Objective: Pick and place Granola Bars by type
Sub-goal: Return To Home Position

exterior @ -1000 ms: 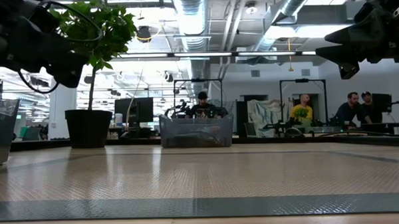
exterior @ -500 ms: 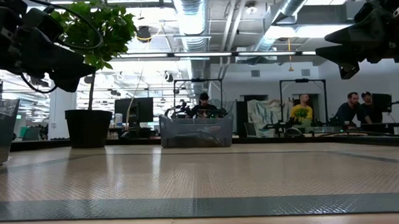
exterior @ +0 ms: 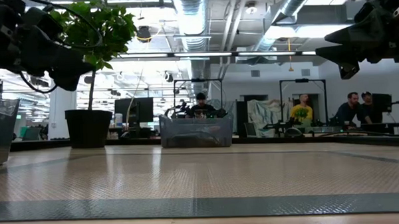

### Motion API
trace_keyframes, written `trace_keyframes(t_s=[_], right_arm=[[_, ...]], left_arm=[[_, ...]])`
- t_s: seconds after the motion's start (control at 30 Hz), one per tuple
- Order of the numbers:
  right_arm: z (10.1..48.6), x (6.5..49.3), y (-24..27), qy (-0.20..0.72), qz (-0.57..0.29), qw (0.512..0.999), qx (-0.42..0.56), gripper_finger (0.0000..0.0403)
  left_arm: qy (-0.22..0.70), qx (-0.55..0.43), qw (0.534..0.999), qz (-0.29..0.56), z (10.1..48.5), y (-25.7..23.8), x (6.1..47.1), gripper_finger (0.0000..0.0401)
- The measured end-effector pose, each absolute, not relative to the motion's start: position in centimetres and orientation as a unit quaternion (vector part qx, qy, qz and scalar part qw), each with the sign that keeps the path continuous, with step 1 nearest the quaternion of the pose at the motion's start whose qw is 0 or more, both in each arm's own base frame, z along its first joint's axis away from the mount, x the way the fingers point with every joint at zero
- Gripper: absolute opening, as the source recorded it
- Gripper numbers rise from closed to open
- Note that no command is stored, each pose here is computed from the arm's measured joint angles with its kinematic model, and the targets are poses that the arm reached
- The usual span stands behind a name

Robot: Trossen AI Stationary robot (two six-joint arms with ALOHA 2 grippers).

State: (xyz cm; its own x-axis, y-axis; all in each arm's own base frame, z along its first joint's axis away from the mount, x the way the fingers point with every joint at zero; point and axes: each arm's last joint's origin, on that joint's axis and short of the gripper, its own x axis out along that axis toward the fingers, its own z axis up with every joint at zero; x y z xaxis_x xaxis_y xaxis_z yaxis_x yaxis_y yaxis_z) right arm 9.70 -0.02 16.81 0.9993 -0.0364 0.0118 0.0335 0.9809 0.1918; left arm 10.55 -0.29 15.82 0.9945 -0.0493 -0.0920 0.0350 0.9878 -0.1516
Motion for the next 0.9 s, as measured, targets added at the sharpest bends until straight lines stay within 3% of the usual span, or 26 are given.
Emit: trace_keyframes(t_s=[0.27, 0.9], right_arm=[[16.8, 9.7, 0.0, -0.008, -0.018, 0.995, 0.096, 0.0177], [16.8, 9.7, 0.0, -0.008, -0.017, 0.995, 0.096, 0.0177]], left_arm=[[-0.024, -0.075, 0.997, -0.017, 17.0, -0.2, 9.7, 0.0169], [-0.009, -0.075, 0.997, -0.015, 16.7, -0.2, 9.9, 0.0169]])
